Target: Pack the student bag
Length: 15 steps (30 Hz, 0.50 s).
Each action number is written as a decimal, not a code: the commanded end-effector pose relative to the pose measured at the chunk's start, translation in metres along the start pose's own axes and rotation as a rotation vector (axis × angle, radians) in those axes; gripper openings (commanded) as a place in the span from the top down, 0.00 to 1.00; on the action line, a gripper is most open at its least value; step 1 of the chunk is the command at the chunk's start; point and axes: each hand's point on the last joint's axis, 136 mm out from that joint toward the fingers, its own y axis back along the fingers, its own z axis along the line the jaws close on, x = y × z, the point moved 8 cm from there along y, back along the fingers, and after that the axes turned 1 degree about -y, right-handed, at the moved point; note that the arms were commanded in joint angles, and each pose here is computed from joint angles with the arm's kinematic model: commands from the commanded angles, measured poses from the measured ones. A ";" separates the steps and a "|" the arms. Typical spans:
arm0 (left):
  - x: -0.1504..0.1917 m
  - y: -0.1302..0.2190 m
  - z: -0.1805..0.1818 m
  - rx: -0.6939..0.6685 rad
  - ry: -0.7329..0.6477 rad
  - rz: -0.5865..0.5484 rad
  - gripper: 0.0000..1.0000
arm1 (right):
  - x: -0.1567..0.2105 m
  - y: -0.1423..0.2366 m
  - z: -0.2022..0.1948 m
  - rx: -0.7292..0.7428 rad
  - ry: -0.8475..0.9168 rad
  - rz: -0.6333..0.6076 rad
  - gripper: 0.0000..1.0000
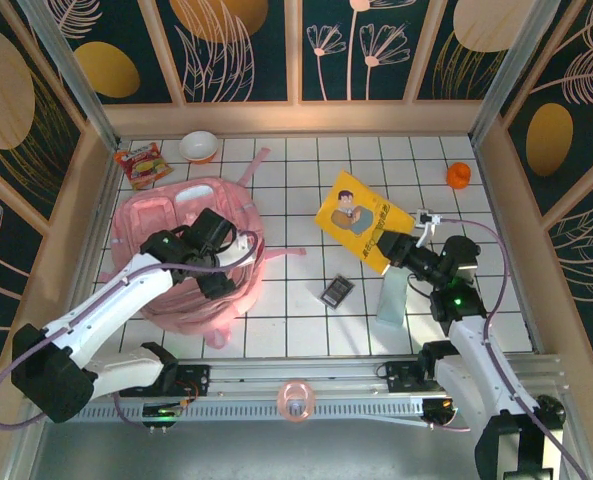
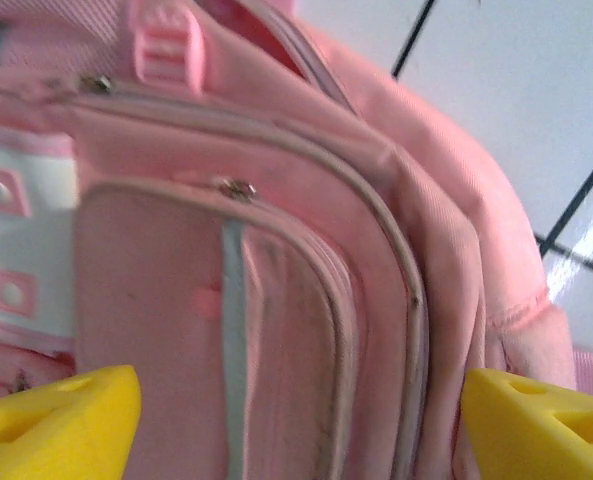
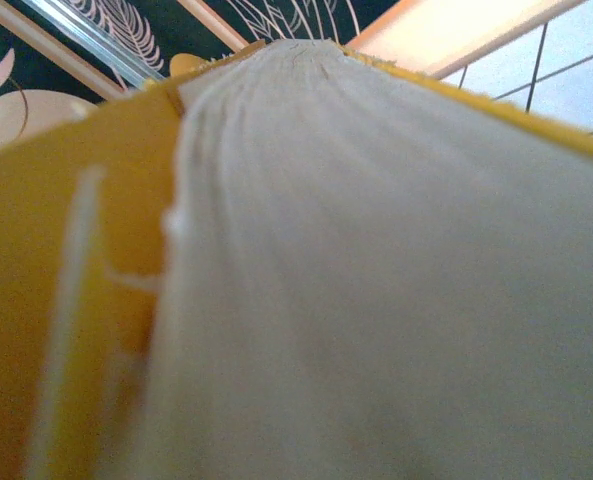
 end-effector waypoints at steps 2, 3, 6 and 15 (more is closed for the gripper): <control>0.026 -0.021 -0.008 -0.035 -0.042 0.174 0.16 | -0.017 -0.002 0.024 -0.080 0.072 -0.040 1.00; 0.027 -0.024 -0.005 -0.071 -0.037 0.184 0.15 | -0.017 -0.003 0.025 -0.083 0.074 -0.037 1.00; 0.027 -0.031 0.002 -0.163 -0.020 0.179 0.12 | -0.017 -0.006 0.027 -0.083 0.084 -0.032 1.00; 0.026 -0.066 0.004 -0.259 0.027 0.147 0.26 | -0.012 -0.014 0.029 -0.088 0.086 -0.007 1.00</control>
